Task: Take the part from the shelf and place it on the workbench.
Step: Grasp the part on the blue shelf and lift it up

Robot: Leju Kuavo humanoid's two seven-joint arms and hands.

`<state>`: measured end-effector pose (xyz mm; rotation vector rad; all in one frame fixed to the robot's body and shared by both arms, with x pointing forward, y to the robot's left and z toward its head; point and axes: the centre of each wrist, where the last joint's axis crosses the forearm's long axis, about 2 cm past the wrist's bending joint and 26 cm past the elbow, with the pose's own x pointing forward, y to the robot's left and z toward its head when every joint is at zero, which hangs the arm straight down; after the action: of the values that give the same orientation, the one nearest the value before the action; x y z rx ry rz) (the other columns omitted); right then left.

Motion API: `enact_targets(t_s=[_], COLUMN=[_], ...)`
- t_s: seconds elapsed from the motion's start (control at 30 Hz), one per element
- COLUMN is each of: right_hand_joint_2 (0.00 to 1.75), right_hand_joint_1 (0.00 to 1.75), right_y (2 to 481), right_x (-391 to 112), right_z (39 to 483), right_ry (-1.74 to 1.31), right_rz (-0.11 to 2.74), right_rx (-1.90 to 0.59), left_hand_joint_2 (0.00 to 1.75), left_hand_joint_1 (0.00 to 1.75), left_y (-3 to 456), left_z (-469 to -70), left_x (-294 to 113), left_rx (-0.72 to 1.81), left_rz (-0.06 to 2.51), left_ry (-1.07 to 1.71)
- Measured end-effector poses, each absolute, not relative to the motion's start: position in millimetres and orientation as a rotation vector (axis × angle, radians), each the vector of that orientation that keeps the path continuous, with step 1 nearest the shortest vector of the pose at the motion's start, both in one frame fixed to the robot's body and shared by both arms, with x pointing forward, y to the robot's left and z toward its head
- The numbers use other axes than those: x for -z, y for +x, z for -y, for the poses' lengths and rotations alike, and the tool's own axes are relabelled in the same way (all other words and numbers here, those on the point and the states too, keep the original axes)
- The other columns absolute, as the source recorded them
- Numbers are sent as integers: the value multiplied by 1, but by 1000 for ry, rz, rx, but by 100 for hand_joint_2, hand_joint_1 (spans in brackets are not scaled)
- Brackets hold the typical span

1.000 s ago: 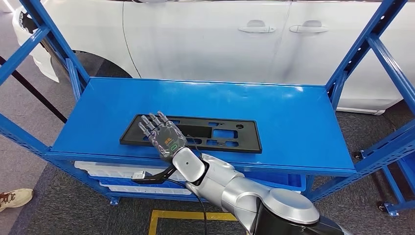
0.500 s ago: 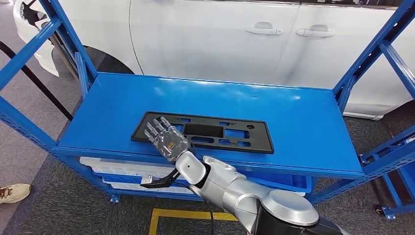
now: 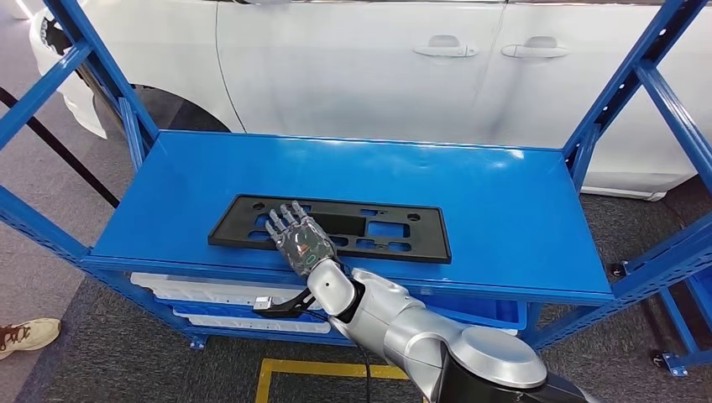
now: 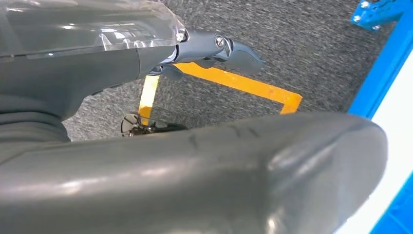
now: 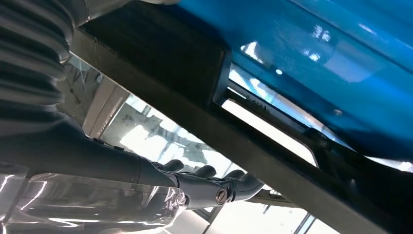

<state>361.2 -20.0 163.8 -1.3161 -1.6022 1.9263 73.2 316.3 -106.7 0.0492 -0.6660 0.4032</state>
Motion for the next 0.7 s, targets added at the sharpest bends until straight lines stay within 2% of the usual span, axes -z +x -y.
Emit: enact_targets(t_s=[0.3,0.33,0.37,0.43,0.47,0.5,0.57,0.7], right_hand_joint_2=[175,175,175,175,175,175,175,175], right_hand_joint_1=[2,19,51,124,144,150,150,175], right_y=[371,373,375,377,379,380,382,387], right_x=[-175,-177,-178,-178,-177,-176,-176,-178], right_z=[22,23,24,27,29,32,34,40], right_ry=[-1305,-1303,-1302,-1298,-1295,-1292,-1289,-1287], right_rz=[1501,1497,1491,1470,1455,1440,1414,1380], right_rx=[-1816,-1805,-1794,-1781,-1777,-1774,-1761,-1723], left_hand_joint_2=[0,0,0,0,0,0,0,0], left_hand_joint_1=[0,0,0,0,0,0,0,0], left_y=[74,75,75,76,76,75,75,76], left_z=[-318,-318,-318,-319,-319,-319,-319,-317], left_x=[106,106,106,106,106,106,106,106], left_rx=[-402,-401,-400,-400,-400,-400,-400,-403], left_rz=[672,672,673,673,672,671,671,672], left_ry=[54,53,53,54,54,55,55,51])
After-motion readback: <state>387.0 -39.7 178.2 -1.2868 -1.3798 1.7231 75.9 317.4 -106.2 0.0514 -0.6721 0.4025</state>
